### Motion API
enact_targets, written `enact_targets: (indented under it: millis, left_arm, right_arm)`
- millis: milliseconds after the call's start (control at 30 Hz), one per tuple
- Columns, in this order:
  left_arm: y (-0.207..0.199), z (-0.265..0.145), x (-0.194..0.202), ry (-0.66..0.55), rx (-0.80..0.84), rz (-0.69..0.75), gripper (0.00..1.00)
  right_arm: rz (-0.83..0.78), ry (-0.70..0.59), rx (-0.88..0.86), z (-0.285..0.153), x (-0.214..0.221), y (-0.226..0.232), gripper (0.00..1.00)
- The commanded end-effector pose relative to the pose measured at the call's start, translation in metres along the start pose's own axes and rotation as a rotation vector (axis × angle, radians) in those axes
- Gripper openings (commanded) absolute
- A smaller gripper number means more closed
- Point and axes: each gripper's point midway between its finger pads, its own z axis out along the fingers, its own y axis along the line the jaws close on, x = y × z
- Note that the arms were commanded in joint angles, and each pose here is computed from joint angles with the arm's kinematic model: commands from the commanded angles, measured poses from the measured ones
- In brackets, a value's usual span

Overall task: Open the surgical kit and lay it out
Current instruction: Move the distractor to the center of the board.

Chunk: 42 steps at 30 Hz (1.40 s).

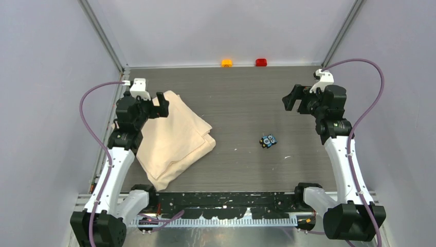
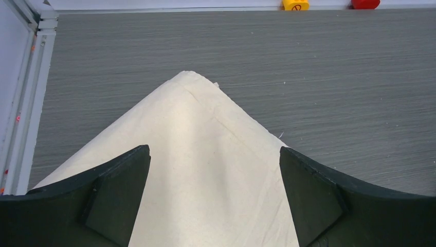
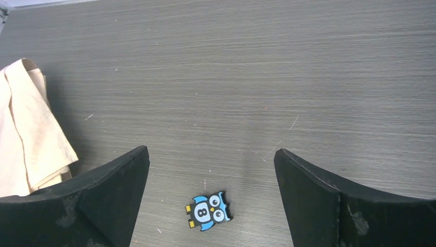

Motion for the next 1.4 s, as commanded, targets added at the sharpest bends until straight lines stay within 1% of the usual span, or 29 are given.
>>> enact_targets:
  millis: [0, 133, 267, 333, 467, 533, 667, 733, 867, 933, 1000, 1133, 1367]
  left_arm:
    - [-0.002, -0.002, -0.014, -0.047, 0.016, 0.007, 1.0]
    - [-0.003, -0.003, -0.012, -0.038, 0.024, 0.026, 1.0]
    - [-0.007, -0.004, -0.008, -0.011, 0.057, 0.056, 1.0]
    - [-0.012, -0.006, -0.005, 0.007, 0.086, 0.075, 1.0]
    - [-0.026, -0.01, 0.0, 0.037, 0.176, 0.11, 1.0]
    - [-0.033, -0.011, 0.005, 0.052, 0.224, 0.131, 1.0]
    - [-0.043, -0.011, 0.015, 0.08, 0.296, 0.149, 1.0]
    - [-0.044, -0.01, 0.021, 0.095, 0.306, 0.148, 1.0]
    - [-0.043, -0.008, 0.028, 0.111, 0.311, 0.151, 1.0]
    - [-0.043, -0.007, 0.03, 0.118, 0.312, 0.149, 1.0]
    - [-0.043, -0.007, 0.03, 0.12, 0.312, 0.147, 1.0]
    - [-0.044, -0.007, 0.031, 0.122, 0.315, 0.144, 1.0]
    - [-0.045, -0.007, 0.031, 0.119, 0.323, 0.141, 1.0]
  right_arm:
    - [-0.029, -0.06, -0.048, -0.005, -0.015, 0.01, 0.96]
    - [-0.03, -0.052, -0.052, -0.004, -0.014, 0.01, 0.96]
    - [-0.044, -0.044, -0.096, -0.005, -0.013, 0.017, 0.96]
    - [-0.063, -0.02, -0.129, -0.004, -0.008, 0.021, 0.96]
    - [-0.063, 0.021, -0.132, 0.005, 0.002, 0.023, 0.96]
    - [-0.106, 0.054, -0.126, 0.011, 0.01, 0.027, 0.96]
    - [-0.299, 0.159, -0.135, 0.02, 0.046, 0.049, 0.96]
    - [-0.404, 0.247, -0.14, 0.023, 0.076, 0.055, 0.96]
    - [-0.556, 0.455, -0.111, 0.029, 0.138, 0.043, 0.95]
    - [-0.59, 0.534, -0.119, 0.029, 0.159, 0.039, 0.94]
    - [-0.61, 0.589, -0.119, 0.029, 0.17, 0.036, 0.92]
    - [-0.631, 0.654, -0.123, 0.027, 0.184, 0.03, 0.91]
    - [-0.622, 0.763, -0.146, 0.029, 0.209, 0.027, 0.91]
